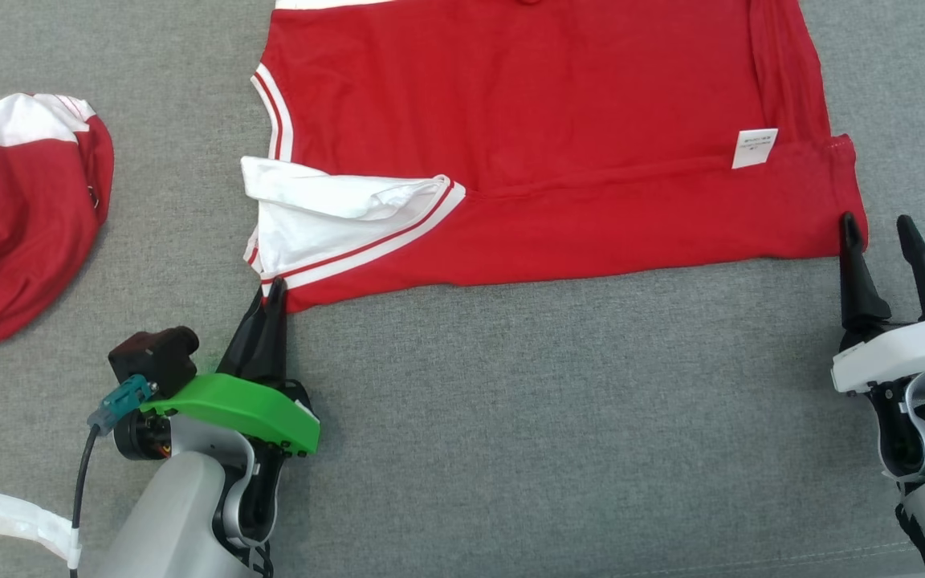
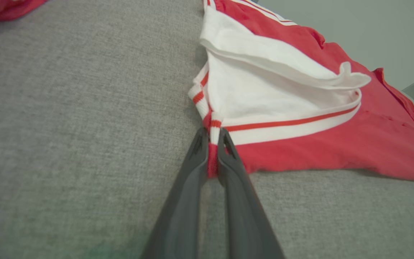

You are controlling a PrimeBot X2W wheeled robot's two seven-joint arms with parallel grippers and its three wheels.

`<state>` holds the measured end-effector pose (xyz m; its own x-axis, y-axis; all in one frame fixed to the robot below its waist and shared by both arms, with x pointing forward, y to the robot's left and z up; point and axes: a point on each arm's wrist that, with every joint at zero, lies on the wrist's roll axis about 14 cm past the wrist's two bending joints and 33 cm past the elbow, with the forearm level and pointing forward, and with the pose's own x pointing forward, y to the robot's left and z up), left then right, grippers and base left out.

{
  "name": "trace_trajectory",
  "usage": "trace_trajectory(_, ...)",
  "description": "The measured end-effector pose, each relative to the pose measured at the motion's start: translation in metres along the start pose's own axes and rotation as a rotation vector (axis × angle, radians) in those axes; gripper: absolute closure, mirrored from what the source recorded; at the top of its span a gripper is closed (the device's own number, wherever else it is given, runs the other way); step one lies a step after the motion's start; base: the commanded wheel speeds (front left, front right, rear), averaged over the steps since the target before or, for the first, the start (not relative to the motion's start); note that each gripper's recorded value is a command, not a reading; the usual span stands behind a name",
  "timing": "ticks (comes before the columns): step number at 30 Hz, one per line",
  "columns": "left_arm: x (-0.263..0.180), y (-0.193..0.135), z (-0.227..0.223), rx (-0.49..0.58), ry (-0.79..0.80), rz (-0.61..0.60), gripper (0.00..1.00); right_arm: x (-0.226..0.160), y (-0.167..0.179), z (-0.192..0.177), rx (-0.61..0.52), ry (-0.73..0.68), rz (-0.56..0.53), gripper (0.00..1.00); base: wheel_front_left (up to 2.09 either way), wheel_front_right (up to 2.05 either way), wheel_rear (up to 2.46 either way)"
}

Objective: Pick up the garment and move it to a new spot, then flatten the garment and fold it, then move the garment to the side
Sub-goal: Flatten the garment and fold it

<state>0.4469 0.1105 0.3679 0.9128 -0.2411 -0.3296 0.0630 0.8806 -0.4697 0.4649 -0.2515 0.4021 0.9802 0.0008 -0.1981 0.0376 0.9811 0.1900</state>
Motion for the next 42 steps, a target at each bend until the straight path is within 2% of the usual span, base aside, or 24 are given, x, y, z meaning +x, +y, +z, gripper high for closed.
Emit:
trace_trajectory(9, -0.006, 0.001, 0.001, 0.002, -0.003, -0.007, 1.0, 0.002, 0.006, -0.037, 0.037, 0.127, 0.013, 0.0, 0.0, 0.0, 0.0)
trace_trajectory(11, -0.007, 0.0, 0.002, 0.003, -0.005, -0.011, 1.0, 0.005, 0.008, -0.036, 0.043, 0.131, 0.023, 0.84, 0.0, 0.0, 0.0)
trace_trajectory(12, -0.008, -0.001, 0.002, 0.003, -0.006, -0.016, 1.0, 0.006, 0.008, -0.036, 0.047, 0.132, 0.026, 1.0, 0.0, 0.0, 0.0)
trace_trajectory(20, -0.016, -0.012, 0.012, 0.006, -0.036, -0.052, 1.0, 0.005, 0.01, -0.024, 0.022, 0.125, 0.069, 1.0, 0.0, 0.0, 0.0)
trace_trajectory(31, -0.044, -0.019, 0.026, 0.028, -0.06, -0.064, 1.0, -0.021, 0.007, -0.009, -0.007, 0.113, 0.114, 1.0, 0.0, 0.0, 0.0)
trace_trajectory(42, -0.089, -0.016, -0.001, -0.006, 0.017, -0.019, 1.0, -0.061, 0.003, -0.016, -0.027, 0.151, 0.14, 1.0, 0.0, 0.0, 0.0)
